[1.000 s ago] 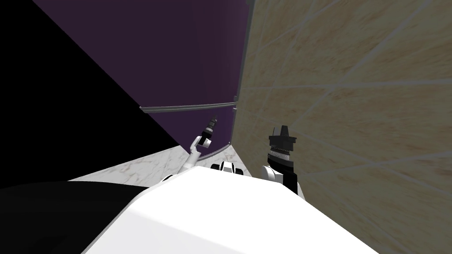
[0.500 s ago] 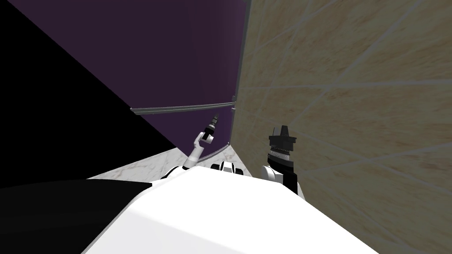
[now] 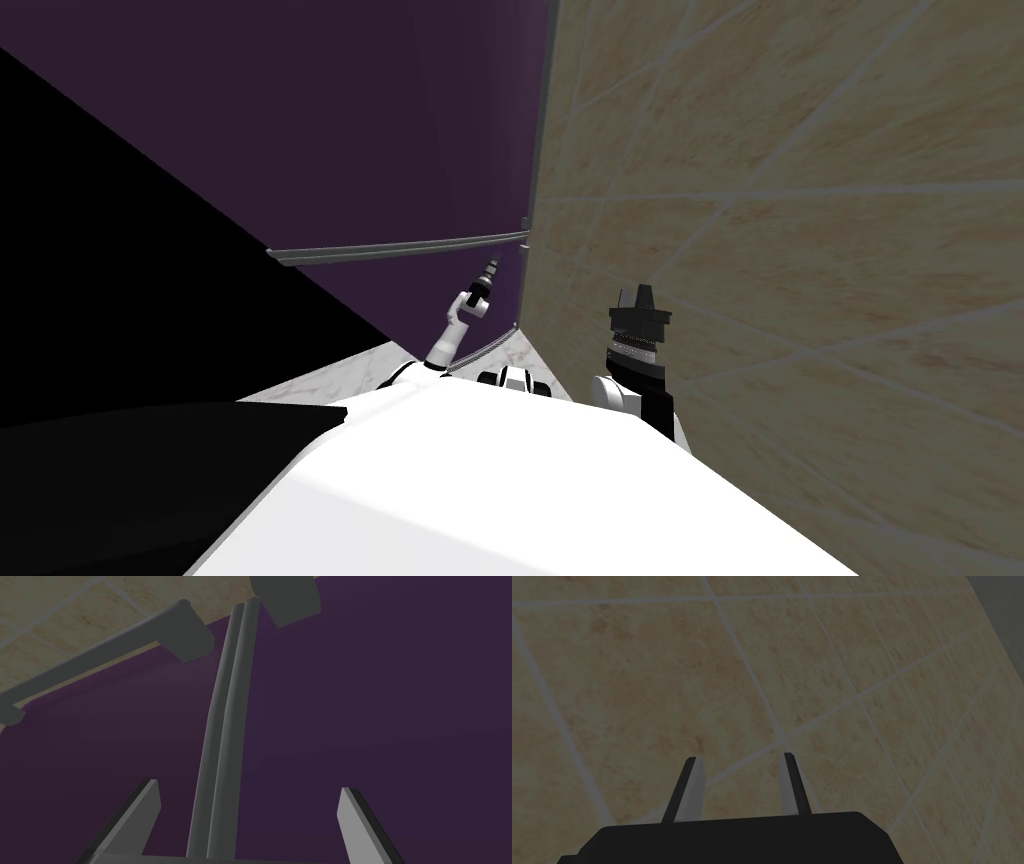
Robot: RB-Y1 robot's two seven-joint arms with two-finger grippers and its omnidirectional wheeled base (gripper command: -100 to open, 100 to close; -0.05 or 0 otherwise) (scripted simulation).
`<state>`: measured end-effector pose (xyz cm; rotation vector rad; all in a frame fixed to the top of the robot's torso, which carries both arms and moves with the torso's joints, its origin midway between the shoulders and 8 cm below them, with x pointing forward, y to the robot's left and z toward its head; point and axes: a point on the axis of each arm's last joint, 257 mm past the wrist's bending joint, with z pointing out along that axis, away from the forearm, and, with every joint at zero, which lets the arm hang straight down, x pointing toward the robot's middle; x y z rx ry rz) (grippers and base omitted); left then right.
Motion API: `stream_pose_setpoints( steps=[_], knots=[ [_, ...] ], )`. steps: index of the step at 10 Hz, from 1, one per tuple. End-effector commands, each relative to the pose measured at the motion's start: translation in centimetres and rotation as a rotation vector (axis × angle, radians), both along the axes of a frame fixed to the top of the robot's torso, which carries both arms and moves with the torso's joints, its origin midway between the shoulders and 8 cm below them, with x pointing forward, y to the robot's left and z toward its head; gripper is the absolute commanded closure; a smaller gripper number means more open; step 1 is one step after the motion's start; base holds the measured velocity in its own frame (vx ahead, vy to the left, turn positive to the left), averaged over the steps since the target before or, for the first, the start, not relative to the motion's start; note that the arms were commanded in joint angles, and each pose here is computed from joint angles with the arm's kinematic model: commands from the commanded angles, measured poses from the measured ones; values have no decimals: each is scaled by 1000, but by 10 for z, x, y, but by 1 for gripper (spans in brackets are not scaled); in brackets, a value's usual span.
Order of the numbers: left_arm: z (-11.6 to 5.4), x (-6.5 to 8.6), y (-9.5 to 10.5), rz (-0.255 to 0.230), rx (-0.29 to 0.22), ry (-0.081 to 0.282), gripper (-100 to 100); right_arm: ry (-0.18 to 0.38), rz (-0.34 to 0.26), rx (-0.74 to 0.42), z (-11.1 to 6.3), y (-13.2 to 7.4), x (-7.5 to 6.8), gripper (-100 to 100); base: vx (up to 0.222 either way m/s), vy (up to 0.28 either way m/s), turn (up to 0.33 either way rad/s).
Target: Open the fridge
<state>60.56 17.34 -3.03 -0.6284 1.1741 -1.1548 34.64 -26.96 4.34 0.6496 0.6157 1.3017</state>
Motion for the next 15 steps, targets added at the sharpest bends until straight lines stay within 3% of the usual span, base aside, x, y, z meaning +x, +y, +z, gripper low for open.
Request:
stream_pose_setpoints(
  steps=[1, 2, 3, 5, 6, 8, 9, 11, 12, 15],
  knots=[
    [-1, 22, 0, 31, 26, 43, -100, 0, 0, 0, 0, 0, 0, 0, 15, 20, -144],
    [-3, 31, 1, 49, 43, 64, -100, 0, 0, 0, 0, 0, 0, 0, 24, 34, -196],
    [3, 35, -1, 49, 43, 63, -100, 0, 0, 0, 0, 0, 0, 0, 14, 29, -57],
    [-1, 55, 2, 92, 76, 115, -100, 0, 0, 0, 0, 0, 0, 0, 10, 28, -147],
    [3, 58, 0, 94, 77, 116, -100, 0, 0, 0, 0, 0, 0, 0, 15, 26, -67],
    [2, 76, 3, 135, 109, 162, -100, 0, 0, 0, 0, 0, 0, 0, 15, 22, -128],
    [3, 77, 3, 139, 108, 167, -100, 0, 0, 0, 0, 0, 0, 0, 13, 21, -79],
    [1, 92, 7, 180, 138, 216, -100, 0, 0, 0, 0, 0, 0, 0, 10, 20, -150],
    [2, 92, 7, 182, 138, 217, -100, 0, 0, 0, 0, 0, 0, 0, 7, 19, -61],
    [1, 109, 11, 238, 175, 286, -100, 0, 0, 0, 0, 0, 0, 0, 7, 22, -135]
  ],
)
